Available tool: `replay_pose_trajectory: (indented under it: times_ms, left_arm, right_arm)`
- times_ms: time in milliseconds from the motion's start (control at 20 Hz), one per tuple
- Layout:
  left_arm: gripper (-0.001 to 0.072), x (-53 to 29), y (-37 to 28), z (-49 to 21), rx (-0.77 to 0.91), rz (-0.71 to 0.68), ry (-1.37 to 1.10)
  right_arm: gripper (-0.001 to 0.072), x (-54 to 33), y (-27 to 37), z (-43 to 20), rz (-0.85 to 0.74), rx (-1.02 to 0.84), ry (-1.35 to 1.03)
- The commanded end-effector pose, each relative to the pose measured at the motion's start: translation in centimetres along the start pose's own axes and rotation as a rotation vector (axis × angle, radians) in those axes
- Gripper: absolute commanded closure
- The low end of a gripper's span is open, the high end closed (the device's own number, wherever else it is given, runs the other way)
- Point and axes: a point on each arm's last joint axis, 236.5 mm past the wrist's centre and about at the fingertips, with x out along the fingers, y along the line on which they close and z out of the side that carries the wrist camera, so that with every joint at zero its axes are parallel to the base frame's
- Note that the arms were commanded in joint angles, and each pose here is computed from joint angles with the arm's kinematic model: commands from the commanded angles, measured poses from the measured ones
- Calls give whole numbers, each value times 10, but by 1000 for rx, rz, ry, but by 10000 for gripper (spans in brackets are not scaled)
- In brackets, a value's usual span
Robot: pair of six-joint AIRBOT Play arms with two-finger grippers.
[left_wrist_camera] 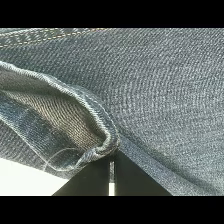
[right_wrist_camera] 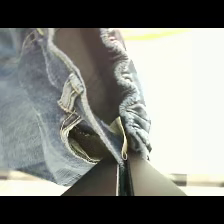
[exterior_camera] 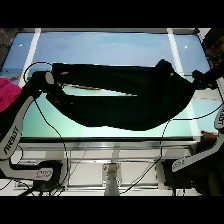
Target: Fold the clothes and pants, and hang the long-sleeved shirts on hangers.
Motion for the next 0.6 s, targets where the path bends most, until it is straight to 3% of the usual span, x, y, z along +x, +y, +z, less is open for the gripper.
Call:
replay_pose_trajectory:
  times_ms: [0, 250, 550]
  left_arm:
    - [695, 0, 1, 0, -9, 4, -1]
    - [696, 0, 1, 1, -60, 4, -4]
    - [696, 0, 5, 6, -87, 18, -28]
  right_arm:
    - [671, -17, -61, -8, -75, 208, -22]
    - [671, -32, -139, -27, -185, 370, -31]
    - [652, -6, -172, -58, -148, 475, 69]
